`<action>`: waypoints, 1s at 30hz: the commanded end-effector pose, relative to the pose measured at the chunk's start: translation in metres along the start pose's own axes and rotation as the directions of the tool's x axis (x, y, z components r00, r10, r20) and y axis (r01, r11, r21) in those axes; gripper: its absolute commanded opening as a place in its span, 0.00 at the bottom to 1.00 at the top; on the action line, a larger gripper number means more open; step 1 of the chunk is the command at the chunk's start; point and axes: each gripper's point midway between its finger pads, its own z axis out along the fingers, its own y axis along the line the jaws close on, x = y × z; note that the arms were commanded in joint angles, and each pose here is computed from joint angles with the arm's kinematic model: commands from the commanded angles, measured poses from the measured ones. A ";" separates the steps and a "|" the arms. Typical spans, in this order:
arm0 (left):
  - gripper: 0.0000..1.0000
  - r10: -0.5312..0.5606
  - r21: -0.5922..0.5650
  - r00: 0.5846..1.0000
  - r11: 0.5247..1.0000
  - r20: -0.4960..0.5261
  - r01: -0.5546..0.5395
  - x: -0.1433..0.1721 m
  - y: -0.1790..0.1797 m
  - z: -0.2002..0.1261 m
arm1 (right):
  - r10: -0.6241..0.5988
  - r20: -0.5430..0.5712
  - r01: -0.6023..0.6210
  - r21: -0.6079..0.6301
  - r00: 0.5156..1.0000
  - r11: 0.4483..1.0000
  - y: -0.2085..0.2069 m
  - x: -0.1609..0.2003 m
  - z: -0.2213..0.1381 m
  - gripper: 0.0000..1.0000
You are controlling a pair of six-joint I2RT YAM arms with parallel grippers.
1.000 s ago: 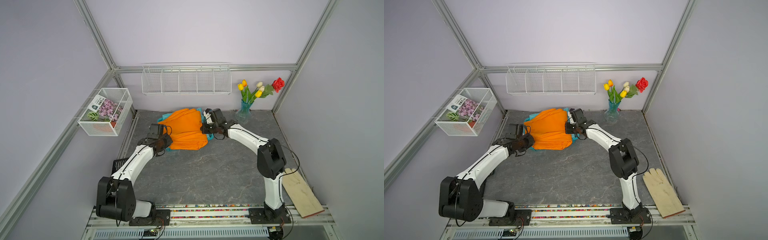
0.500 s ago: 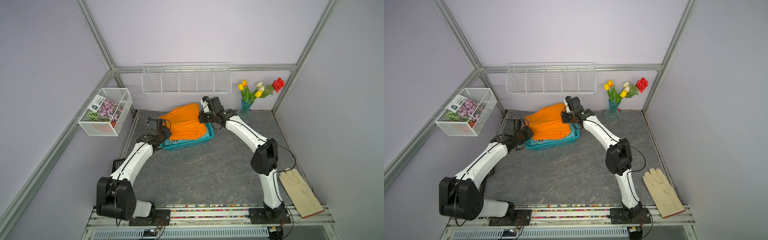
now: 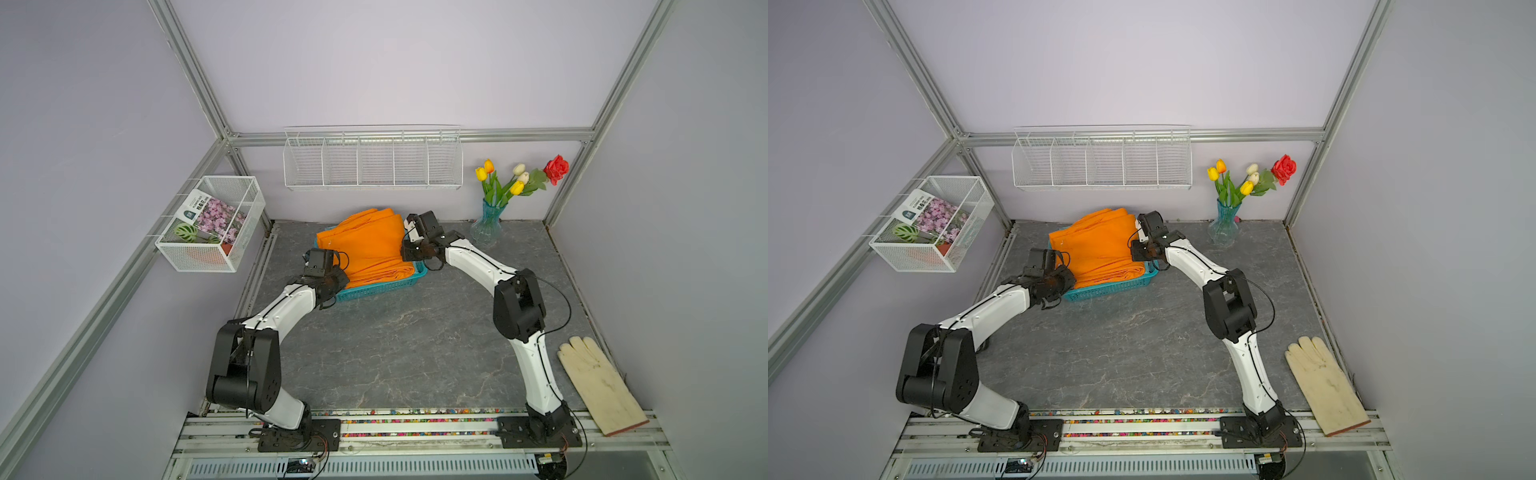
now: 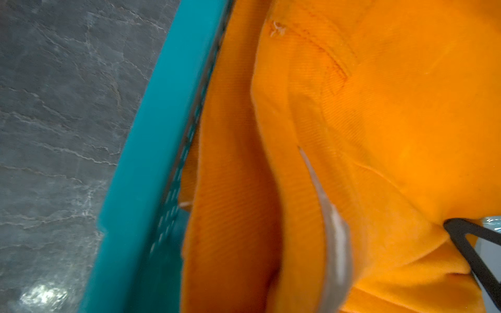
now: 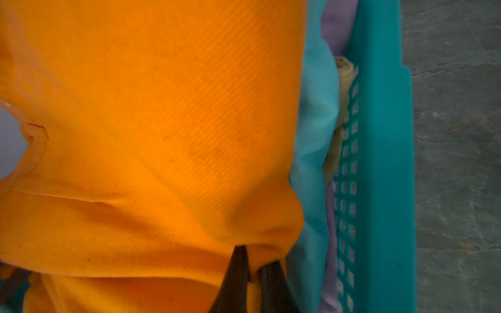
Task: Put the folded long pants in the basket
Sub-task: Place the long pant in the basket, then reset both arms
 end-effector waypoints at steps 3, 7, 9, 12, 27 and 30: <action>0.92 -0.037 -0.056 0.994 0.997 0.103 0.043 -0.025 0.013 -0.061 | -0.047 0.078 0.038 0.120 0.996 0.992 -0.025 -0.028 -0.066 0.34; 1.00 -0.035 0.026 0.978 0.999 0.205 0.030 -0.050 -0.009 -0.127 | -0.099 0.171 0.075 0.145 0.980 0.987 -0.012 -0.050 -0.131 0.65; 1.00 -0.040 0.061 0.963 0.998 0.267 0.025 -0.059 -0.013 -0.156 | -0.131 0.209 0.093 0.182 0.969 0.979 -0.014 -0.050 -0.161 0.85; 1.00 0.012 0.100 0.910 0.993 0.413 -0.058 -0.071 -0.012 -0.192 | -0.170 0.294 0.078 0.298 0.941 0.951 -0.035 -0.038 -0.202 0.98; 1.00 0.227 -0.342 0.570 0.934 0.790 0.101 -0.056 0.160 -0.147 | -0.298 0.390 -0.177 0.817 0.871 0.549 -0.230 0.137 -0.281 0.98; 1.00 0.264 -0.378 0.600 0.923 0.755 0.069 -0.058 0.162 -0.117 | -0.254 0.414 -0.253 0.834 0.874 0.490 -0.254 0.153 -0.283 0.98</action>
